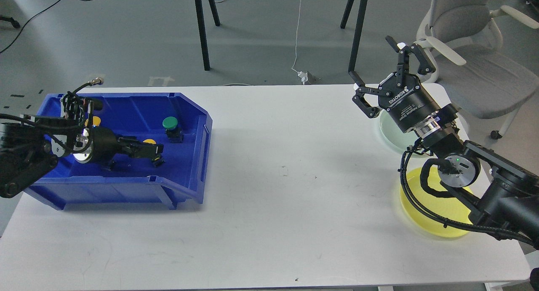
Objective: Pass button and place on color plate
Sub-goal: 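Lower the left gripper into the bin and grasp the yellow button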
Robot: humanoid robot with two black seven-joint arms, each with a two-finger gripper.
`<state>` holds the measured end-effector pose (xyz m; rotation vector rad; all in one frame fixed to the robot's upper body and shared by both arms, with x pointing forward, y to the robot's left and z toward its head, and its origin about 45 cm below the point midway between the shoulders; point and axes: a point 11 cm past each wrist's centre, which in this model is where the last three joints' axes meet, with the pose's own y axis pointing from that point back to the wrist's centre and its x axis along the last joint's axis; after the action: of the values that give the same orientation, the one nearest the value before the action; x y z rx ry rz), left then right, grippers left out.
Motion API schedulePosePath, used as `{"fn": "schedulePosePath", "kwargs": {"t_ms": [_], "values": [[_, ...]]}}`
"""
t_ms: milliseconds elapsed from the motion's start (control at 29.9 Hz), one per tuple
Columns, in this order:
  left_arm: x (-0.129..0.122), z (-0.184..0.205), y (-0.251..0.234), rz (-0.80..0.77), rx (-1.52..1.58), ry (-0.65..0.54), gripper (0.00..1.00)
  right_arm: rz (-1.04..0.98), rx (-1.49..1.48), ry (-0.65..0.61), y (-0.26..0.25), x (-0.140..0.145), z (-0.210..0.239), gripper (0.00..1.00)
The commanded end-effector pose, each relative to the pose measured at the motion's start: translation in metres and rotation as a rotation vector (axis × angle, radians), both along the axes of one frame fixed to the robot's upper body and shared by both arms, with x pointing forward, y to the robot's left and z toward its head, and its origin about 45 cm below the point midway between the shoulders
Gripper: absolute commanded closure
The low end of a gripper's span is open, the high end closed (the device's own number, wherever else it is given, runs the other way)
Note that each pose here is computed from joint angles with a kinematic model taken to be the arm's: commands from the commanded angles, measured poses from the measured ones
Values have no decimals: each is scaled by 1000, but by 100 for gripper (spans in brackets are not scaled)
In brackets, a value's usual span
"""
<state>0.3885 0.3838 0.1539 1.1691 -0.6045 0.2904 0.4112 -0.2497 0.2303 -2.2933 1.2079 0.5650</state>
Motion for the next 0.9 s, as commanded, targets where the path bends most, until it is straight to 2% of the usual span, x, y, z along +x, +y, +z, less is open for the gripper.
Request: {"fn": "schedulePosePath", "kwargs": {"t_ms": [0,167,268,368,468,635,736,870], "values": [[2,-6,2,16,9,4,1,-3,2,5,-1,-1,-2,1],[2,-9,0,17,8,6,5,-12,7,8,-4,-2,-3,1],[2,-9,0,18,8,7,16,-19,12,10,-6,-3,-4,1],[1,-10,0,17,10,9,33,-21,14,13,-6,-3,-6,1],[0,-10,1,19,11,12,45,-21,12,14,-6,-4,-6,1],[0,-11,1,20,9,13,53,-21,12,14,-6,-4,-6,1],[1,-10,2,22,9,10,74,-22,14,15,-6,-4,-7,1],[1,-10,2,23,7,7,87,-22,14,19,-6,-5,-9,1]]}}
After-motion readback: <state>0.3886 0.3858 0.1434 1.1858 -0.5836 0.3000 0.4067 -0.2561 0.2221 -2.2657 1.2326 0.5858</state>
